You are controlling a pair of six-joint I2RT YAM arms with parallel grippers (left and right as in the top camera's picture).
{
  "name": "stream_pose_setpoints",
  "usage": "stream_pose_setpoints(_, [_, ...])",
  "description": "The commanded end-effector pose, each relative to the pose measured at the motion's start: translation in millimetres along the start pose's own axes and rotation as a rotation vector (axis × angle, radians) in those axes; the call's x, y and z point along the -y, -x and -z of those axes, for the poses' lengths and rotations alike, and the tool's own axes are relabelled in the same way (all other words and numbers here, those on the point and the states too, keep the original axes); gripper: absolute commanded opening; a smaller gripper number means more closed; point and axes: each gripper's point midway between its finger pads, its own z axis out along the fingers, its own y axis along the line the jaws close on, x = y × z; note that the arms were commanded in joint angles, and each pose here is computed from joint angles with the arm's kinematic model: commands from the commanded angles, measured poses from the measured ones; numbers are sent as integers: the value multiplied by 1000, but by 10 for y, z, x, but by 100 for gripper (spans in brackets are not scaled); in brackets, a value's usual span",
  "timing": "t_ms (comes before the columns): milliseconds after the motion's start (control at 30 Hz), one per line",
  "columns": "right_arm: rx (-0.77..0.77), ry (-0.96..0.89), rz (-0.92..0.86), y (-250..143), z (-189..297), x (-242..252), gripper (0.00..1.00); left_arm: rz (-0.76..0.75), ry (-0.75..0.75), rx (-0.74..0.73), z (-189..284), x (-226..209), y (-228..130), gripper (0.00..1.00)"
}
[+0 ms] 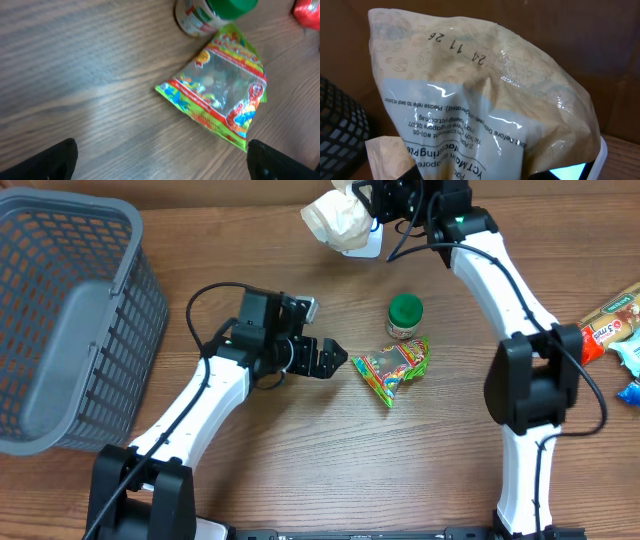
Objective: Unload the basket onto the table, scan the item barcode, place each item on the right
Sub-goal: 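Carry the mushroom bag rightward with the right gripper to the right pile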
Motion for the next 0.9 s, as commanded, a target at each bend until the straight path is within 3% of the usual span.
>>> stream_pose_setpoints(0, [31,0,-25,107,-99,43,3,-38,26,-21,-38,32,-43,100])
stream_pose_setpoints(467, [-17,-31,-71,-174,-277,248,4,-41,36,-45,-72,88,-112,100])
stream_pose_setpoints(700, [17,-24,-62,198,-74,162,4,-25,40,-83,-65,75,-207,100])
stream_pose_setpoints(867, [48,-103,-57,630,408,225,4,-14,45,-113,-58,64,-282,100])
